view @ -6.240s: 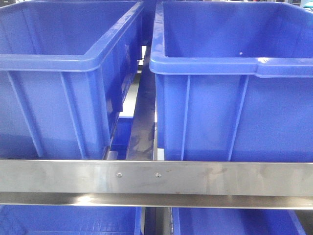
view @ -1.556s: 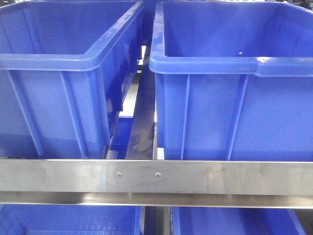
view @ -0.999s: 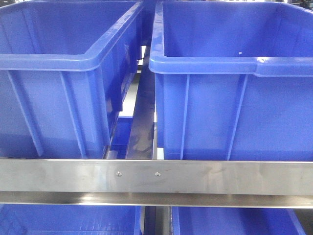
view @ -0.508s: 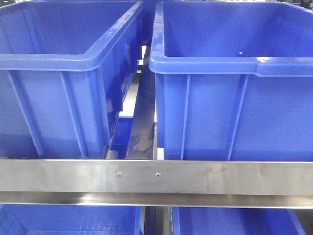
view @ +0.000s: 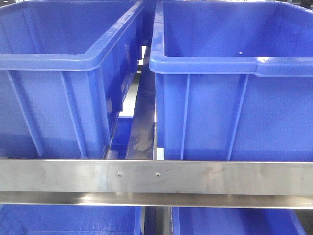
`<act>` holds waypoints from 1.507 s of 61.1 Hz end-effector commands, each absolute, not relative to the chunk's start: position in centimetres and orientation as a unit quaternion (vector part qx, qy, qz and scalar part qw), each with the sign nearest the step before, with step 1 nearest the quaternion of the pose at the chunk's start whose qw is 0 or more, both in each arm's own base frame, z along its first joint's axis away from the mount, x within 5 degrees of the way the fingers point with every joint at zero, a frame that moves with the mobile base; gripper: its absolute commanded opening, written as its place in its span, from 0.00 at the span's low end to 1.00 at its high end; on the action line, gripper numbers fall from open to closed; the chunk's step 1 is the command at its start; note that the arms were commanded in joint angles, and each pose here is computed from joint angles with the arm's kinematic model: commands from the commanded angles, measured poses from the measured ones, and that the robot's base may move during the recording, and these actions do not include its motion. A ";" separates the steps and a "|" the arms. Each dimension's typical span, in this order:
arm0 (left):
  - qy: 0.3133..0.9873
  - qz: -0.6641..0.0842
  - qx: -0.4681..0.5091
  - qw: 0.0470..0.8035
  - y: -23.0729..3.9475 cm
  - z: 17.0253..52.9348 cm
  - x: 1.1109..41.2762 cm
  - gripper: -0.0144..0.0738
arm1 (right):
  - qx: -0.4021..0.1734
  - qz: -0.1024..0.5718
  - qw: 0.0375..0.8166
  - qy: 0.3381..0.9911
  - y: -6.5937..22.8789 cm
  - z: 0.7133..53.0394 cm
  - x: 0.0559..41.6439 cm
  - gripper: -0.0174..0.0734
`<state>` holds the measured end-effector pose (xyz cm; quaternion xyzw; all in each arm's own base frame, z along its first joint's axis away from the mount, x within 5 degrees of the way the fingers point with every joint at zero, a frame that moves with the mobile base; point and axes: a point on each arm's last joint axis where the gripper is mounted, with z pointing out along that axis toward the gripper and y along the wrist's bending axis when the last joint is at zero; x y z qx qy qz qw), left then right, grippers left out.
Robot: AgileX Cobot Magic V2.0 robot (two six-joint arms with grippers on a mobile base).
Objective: Sort and place red and blue blocks on shelf
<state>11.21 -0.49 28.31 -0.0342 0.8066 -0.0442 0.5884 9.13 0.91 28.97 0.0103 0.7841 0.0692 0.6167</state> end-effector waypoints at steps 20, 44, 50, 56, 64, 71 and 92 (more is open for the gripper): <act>0.777 -0.053 -0.031 0.626 -0.6 29.9 11.4 0.30 | -0.001 0.063 0.657 0.751 0.9 30.2 9.0 0.25; 0.777 -0.053 -0.031 0.626 -0.6 29.9 11.4 0.30 | -0.017 0.048 0.671 0.740 0.5 22.7 6.2 0.25; 0.777 -0.053 -0.031 0.626 -0.6 29.9 11.4 0.30 | -0.010 0.057 0.673 0.738 0.5 21.1 5.8 0.25; 0.777 -0.053 -0.031 0.626 -0.6 29.9 11.4 0.30 | -0.003 0.068 0.679 0.731 0.5 20.4 5.6 0.25; 0.777 -0.053 -0.031 0.626 -0.6 29.9 11.4 0.30 | -0.003 0.072 0.695 0.715 0.6 20.0 5.5 0.25; 0.777 -0.053 -0.031 0.626 -0.6 29.9 11.4 0.30 | -0.008 0.068 0.704 0.707 0.5 20.1 5.4 0.25; 0.777 -0.053 -0.031 0.626 -0.6 29.9 11.4 0.30 | -0.014 0.059 0.700 0.711 0.5 20.0 5.4 0.25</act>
